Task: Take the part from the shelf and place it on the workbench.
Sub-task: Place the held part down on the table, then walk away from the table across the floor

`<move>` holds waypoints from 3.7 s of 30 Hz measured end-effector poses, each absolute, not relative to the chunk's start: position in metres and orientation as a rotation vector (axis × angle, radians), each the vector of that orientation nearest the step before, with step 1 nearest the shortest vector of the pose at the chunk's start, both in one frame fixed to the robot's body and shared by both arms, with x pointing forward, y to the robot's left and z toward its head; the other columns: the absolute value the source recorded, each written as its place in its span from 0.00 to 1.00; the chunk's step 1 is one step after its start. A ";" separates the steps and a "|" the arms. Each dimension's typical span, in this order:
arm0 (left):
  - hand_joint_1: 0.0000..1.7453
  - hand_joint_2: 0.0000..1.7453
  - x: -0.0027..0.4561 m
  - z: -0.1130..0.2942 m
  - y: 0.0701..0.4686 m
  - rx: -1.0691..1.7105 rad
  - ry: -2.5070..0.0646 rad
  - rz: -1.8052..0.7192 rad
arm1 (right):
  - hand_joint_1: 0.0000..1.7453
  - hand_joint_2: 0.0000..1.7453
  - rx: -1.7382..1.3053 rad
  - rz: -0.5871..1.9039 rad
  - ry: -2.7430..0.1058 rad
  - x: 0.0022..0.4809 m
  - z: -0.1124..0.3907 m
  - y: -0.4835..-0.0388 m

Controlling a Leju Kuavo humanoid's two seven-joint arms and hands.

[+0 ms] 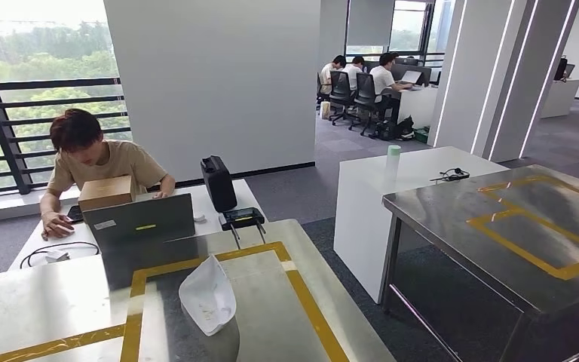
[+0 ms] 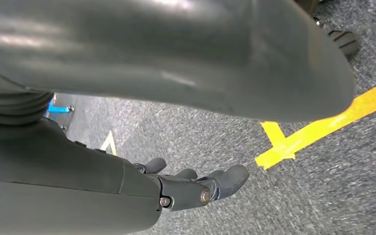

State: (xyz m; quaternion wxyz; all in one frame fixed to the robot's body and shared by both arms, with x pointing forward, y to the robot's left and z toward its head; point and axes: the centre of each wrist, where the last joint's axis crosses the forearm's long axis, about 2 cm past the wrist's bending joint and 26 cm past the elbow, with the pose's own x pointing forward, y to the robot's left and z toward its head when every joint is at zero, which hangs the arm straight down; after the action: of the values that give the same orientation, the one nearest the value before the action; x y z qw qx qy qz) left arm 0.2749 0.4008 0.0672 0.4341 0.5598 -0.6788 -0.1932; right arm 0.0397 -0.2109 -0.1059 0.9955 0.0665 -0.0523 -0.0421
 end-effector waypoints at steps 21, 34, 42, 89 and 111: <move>0.00 0.00 0.228 0.073 0.384 1.454 -1.720 -0.523 | 0.00 0.00 0.148 -0.020 -0.121 0.046 -0.105 -0.211; 0.00 0.00 0.220 0.060 0.384 1.421 -1.626 -0.488 | 0.00 0.00 0.153 -0.016 -0.123 0.046 -0.105 -0.210; 0.00 0.00 0.213 0.048 0.379 1.382 -1.613 -0.522 | 0.00 0.00 0.149 -0.016 -0.124 0.046 -0.105 -0.211; 0.00 0.00 0.070 -0.106 0.297 0.287 -0.076 0.033 | 0.00 0.00 0.155 -0.019 -0.150 0.045 -0.105 -0.211; 0.00 0.00 0.105 -0.100 0.256 0.076 -0.201 -0.563 | 0.00 0.00 0.146 0.112 -0.173 0.071 -0.102 -0.214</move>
State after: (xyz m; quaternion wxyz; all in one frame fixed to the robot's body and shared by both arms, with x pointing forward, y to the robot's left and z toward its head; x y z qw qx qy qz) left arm 0.1055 0.2561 -0.0996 0.9549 0.0376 -0.0992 -0.2775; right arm 0.0714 -0.2138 -0.1020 0.9920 0.0726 -0.0863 0.0560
